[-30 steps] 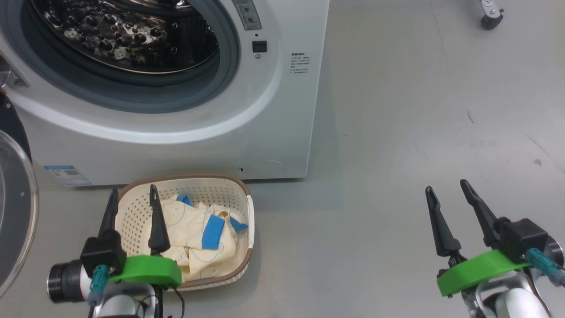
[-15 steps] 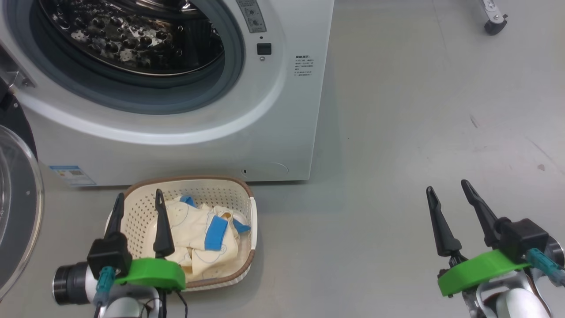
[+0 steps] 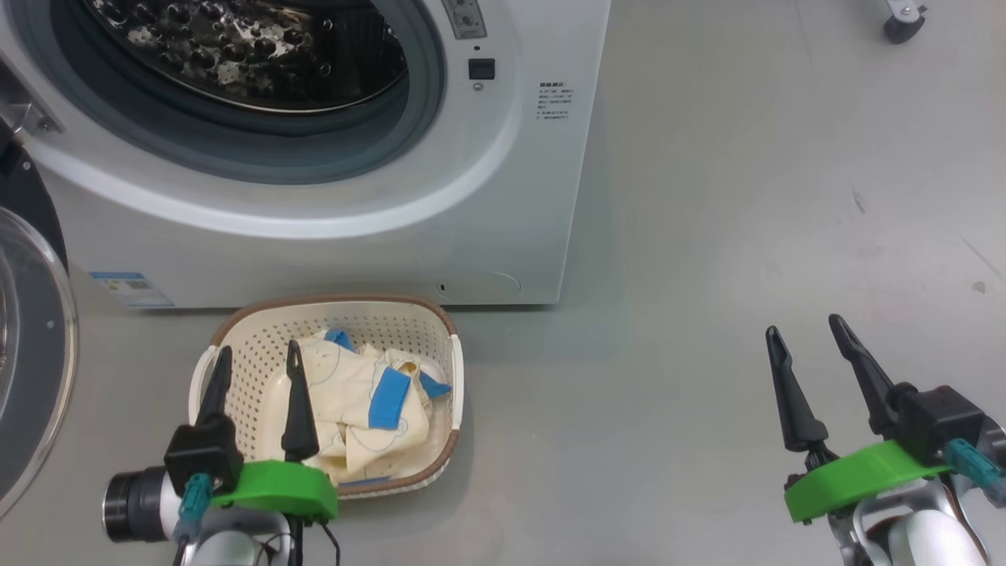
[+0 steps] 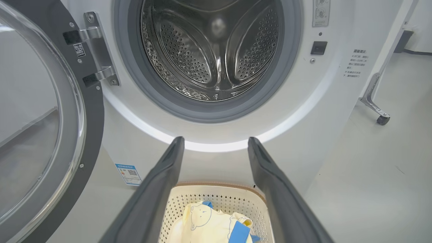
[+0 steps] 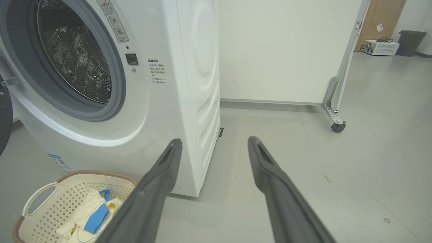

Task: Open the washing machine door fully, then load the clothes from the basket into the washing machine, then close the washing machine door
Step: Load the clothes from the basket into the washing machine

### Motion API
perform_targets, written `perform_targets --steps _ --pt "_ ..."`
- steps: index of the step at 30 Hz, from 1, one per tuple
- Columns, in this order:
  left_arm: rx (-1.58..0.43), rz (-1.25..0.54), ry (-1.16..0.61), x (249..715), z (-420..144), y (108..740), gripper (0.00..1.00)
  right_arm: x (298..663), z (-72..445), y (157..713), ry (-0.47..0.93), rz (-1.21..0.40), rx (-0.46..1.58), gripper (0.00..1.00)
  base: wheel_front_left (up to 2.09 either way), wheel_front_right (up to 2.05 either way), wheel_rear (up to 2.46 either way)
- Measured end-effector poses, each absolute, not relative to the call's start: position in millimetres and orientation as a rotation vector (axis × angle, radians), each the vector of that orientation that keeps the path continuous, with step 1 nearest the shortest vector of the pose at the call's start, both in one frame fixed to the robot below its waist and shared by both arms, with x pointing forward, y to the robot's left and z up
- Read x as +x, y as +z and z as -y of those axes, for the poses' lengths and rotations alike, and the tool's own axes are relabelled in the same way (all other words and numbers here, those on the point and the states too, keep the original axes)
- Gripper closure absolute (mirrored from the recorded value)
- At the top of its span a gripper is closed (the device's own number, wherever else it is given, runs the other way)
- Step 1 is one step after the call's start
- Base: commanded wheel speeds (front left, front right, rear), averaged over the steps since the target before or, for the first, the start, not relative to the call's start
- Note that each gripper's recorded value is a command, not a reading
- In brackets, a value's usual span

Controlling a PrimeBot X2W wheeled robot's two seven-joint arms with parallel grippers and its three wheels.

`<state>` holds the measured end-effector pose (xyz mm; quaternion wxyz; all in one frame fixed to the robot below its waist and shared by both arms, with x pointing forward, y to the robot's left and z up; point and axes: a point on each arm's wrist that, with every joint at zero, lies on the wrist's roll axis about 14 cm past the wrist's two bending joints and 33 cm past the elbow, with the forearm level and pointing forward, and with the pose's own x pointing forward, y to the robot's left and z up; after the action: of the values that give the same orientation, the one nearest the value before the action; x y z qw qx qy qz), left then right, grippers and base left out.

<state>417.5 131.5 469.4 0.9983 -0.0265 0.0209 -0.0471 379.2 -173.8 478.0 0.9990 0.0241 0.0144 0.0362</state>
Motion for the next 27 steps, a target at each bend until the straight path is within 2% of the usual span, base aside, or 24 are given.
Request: perform_targets --steps 15,27 --pt "-0.077 -0.282 -0.141 429 -123 400 0.0 408 164 462 0.1 -0.055 0.054 0.0 0.0 0.0 0.0" --pt "-0.105 -0.601 -0.255 449 -99 309 0.0 437 164 443 0.102 -0.073 0.055 0.0 0.0 0.0 0.0"
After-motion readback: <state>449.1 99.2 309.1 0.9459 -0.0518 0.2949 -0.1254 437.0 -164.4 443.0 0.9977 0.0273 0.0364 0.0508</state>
